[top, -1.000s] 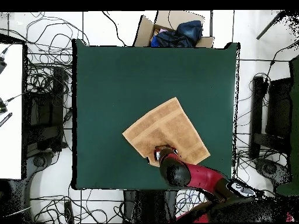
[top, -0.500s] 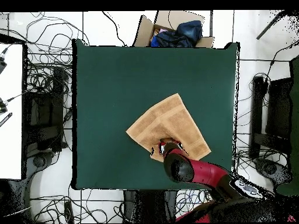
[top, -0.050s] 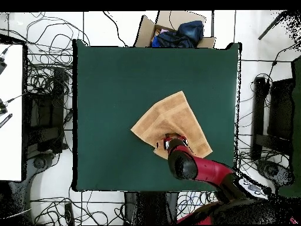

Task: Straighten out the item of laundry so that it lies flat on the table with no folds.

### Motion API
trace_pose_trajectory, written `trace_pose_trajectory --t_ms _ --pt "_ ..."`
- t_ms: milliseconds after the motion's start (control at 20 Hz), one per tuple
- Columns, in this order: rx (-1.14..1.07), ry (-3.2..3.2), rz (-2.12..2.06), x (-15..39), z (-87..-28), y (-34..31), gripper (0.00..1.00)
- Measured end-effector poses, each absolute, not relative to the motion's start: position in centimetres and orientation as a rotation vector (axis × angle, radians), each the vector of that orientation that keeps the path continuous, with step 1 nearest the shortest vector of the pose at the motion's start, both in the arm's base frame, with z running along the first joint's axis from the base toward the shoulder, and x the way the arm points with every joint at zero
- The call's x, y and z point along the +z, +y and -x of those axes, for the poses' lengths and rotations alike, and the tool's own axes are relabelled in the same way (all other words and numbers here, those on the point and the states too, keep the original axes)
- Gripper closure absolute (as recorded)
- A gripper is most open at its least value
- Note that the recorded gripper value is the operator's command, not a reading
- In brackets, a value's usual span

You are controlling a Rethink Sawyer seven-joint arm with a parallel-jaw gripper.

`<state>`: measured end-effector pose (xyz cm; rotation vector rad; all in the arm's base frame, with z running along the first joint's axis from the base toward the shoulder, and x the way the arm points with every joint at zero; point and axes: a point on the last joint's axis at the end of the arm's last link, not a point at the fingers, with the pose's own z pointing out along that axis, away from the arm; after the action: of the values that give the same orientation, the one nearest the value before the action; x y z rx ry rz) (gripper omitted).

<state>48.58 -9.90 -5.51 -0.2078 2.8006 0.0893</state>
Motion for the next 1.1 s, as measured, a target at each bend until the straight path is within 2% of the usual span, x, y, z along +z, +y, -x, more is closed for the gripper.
trace_pose_trajectory --t_ms 1100 --pt "0.049 2.756 0.216 -5.6 -50.9 -11.3 0.0"
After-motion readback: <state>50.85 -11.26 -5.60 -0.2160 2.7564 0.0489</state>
